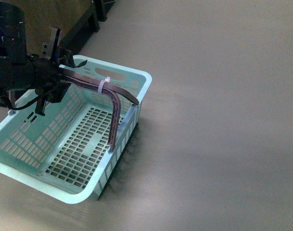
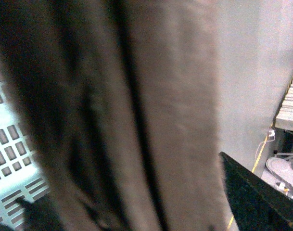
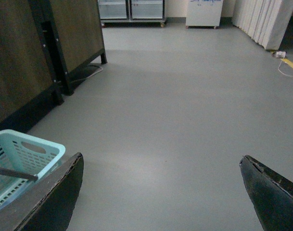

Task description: Pick lemon and mango into basket

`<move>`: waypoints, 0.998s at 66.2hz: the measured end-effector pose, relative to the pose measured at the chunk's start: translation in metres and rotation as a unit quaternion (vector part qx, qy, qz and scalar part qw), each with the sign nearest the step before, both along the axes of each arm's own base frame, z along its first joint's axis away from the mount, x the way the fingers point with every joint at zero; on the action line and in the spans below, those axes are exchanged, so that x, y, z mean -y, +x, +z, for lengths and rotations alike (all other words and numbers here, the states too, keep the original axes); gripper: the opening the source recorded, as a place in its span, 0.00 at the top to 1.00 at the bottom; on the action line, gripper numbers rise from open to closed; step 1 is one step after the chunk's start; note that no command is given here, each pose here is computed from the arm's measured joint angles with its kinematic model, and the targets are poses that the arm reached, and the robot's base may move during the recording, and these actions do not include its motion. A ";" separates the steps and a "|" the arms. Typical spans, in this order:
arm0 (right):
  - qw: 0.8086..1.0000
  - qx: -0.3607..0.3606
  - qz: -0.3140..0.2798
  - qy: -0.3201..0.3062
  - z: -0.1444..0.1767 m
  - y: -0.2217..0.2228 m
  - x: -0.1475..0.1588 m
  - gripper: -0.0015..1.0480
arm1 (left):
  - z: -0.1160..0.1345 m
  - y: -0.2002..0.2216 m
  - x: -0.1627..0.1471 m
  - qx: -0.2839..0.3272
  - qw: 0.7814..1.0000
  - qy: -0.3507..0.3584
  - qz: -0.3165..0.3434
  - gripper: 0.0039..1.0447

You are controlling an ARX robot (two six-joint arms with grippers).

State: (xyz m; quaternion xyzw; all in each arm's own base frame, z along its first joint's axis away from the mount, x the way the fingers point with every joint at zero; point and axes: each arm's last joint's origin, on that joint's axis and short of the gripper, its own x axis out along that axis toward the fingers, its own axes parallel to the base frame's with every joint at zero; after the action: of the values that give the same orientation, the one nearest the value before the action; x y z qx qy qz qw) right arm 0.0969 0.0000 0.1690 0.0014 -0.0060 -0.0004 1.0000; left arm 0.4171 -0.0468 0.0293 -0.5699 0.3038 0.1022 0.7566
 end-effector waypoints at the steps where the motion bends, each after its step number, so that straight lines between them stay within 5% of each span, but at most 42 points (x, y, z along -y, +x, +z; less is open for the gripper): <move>1: 1.000 0.000 0.000 0.000 0.000 0.000 0.000 0.08 | 0.000 0.000 0.000 0.001 1.000 0.000 0.002 0.70; 8: 1.000 0.000 0.000 0.000 0.000 0.000 0.000 0.08 | 0.001 -0.002 0.000 -0.004 1.000 -0.019 0.019 0.85; 22: 1.000 0.000 0.000 0.000 0.000 0.000 0.000 0.08 | 0.007 -0.019 -0.002 -0.006 0.999 -0.029 0.025 0.86; 33: 1.000 0.000 0.000 0.000 0.000 0.000 0.000 0.08 | 0.036 -0.041 -0.004 0.015 0.999 -0.037 0.023 0.86; 66: 1.000 0.000 0.000 0.000 0.000 0.000 0.000 0.08 | 0.235 -0.150 -0.017 0.134 0.982 -0.117 0.069 0.86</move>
State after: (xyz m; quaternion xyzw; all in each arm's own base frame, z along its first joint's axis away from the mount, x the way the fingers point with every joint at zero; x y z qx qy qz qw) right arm 0.0969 0.0000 0.1690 0.0014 -0.0060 -0.0004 1.0000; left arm 0.2669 -0.0297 0.2641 -0.6827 0.1695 0.0401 0.7096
